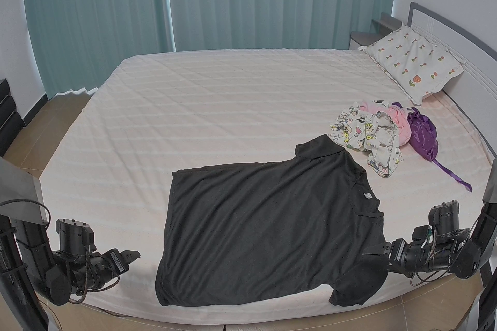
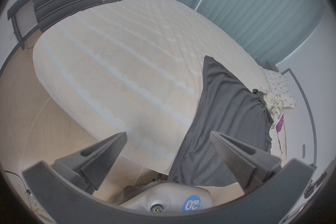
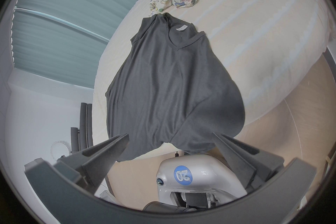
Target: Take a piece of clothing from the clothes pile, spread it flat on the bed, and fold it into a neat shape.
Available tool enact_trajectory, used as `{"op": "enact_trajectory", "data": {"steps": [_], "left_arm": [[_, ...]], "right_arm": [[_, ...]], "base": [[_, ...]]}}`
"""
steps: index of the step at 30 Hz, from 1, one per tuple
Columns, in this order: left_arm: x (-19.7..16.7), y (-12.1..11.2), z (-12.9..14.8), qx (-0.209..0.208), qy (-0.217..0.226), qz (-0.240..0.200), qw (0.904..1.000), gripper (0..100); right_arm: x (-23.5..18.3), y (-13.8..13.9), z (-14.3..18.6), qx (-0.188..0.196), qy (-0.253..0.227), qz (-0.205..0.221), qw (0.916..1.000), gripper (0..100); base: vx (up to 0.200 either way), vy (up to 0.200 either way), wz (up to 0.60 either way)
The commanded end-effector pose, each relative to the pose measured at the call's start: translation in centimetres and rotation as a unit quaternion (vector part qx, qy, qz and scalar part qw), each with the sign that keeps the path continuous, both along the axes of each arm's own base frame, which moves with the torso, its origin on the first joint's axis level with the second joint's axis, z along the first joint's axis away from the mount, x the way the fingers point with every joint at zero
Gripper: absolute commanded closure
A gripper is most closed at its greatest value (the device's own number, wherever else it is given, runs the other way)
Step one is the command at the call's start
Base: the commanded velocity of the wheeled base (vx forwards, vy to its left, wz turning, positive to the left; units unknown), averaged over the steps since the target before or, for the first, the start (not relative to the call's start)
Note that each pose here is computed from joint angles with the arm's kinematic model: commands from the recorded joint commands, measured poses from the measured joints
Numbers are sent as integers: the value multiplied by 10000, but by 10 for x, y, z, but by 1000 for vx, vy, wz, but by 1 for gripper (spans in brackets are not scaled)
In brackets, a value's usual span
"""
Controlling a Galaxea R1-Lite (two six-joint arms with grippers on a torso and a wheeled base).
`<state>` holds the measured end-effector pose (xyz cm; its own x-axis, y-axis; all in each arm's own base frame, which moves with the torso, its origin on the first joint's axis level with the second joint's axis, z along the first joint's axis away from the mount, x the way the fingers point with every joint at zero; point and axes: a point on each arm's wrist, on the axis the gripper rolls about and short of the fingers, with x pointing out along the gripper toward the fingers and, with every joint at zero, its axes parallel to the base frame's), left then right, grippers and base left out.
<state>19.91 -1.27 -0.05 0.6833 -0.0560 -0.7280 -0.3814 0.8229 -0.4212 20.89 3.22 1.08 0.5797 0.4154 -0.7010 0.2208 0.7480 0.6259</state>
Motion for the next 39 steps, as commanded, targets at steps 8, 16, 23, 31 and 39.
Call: {"op": "enact_trajectory", "data": {"steps": [8, 16, 23, 31, 39], "left_arm": [[0, -1, -6, -54, 122, -34, 9999, 0], [2, -2, -7, -216, 145, 53, 9996, 0], [3, -7, -7, -357, 134, 60, 9993, 0], [4, -9, -7, -358, 112, 32, 9993, 0], [11, -9, -4, -466, -102, 203, 9987, 0]], "right_arm": [[-2, 2, -1, -2, 25, 63, 10000, 0], [-4, 4, -1, 2, -6, 101, 9999, 0], [-6, 4, -1, 5, -29, 109, 9999, 0], [-6, 4, 0, 7, -44, 109, 9999, 0], [-6, 4, 0, 5, -29, 109, 9999, 0]], "base": [[175, 0, 0], [0, 0, 0], [0, -114, 0], [0, -200, 0], [0, -50, 0]]}}
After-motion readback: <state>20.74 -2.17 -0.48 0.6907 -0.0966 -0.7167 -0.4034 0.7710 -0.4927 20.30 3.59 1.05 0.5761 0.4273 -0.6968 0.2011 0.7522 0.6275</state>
